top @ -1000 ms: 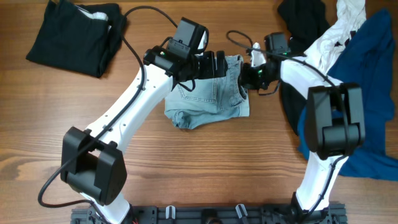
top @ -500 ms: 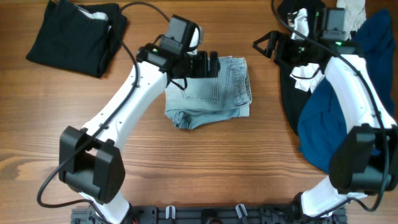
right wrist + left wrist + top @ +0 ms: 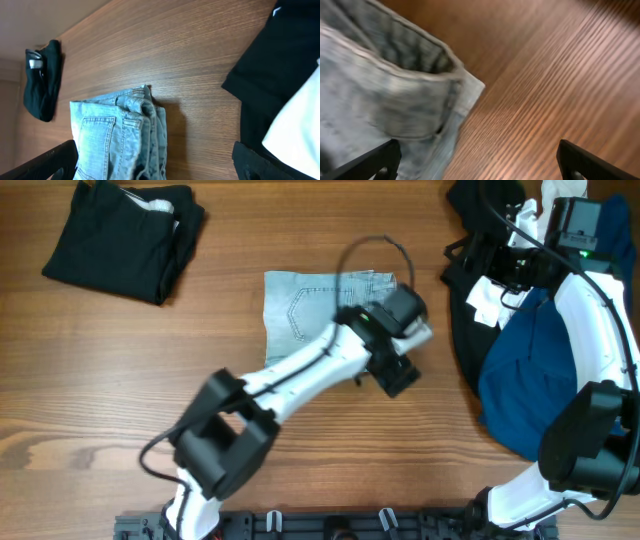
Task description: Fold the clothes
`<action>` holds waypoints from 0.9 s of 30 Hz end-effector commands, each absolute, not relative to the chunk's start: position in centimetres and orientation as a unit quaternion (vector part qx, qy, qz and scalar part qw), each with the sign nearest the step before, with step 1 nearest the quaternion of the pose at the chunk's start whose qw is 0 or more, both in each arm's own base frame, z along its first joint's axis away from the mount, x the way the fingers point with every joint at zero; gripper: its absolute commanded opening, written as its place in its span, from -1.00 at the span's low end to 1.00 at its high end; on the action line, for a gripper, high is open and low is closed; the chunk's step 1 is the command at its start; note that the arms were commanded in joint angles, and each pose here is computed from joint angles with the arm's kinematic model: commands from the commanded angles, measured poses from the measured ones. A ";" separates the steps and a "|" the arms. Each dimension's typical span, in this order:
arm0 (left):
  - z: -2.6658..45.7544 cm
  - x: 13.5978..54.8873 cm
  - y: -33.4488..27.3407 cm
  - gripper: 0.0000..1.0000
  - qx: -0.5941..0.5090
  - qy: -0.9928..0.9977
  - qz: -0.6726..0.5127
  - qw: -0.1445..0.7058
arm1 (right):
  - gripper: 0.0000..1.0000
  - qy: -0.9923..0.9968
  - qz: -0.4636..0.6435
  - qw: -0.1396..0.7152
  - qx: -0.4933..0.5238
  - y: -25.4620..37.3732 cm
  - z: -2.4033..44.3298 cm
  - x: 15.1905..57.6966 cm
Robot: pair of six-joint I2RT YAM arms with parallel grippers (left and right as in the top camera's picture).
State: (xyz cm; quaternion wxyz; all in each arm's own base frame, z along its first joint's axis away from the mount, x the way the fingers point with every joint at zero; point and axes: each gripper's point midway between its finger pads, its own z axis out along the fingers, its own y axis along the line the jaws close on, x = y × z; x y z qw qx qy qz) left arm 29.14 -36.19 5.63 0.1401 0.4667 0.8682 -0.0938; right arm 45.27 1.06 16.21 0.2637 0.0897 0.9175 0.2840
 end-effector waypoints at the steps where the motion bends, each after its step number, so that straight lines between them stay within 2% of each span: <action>1: 3.6 30.9 -35.5 1.00 0.494 0.853 0.012 0.168 | 1.00 0.918 0.278 0.270 0.081 0.9 16.4 45.4; 5: 2.8 32.6 -34.9 1.00 0.484 0.852 0.061 0.192 | 0.99 0.918 0.278 0.270 0.081 0.9 16.4 45.4; 13: 3.2 35.1 -35.5 1.00 0.477 0.845 0.058 0.233 | 0.99 0.918 0.278 0.270 0.081 0.9 16.4 45.4; 20: 3.2 35.6 -35.2 0.94 0.479 0.842 0.071 0.238 | 0.99 0.918 0.278 0.271 0.081 0.9 16.4 45.4; 24: 5.9 37.3 -33.8 1.00 0.439 0.844 0.140 0.274 | 0.99 0.919 0.276 0.271 0.081 0.8 16.4 45.4; 27: 7.9 37.6 -34.1 1.00 0.436 0.842 0.146 0.283 | 0.99 0.919 0.274 0.271 0.082 0.7 16.4 45.4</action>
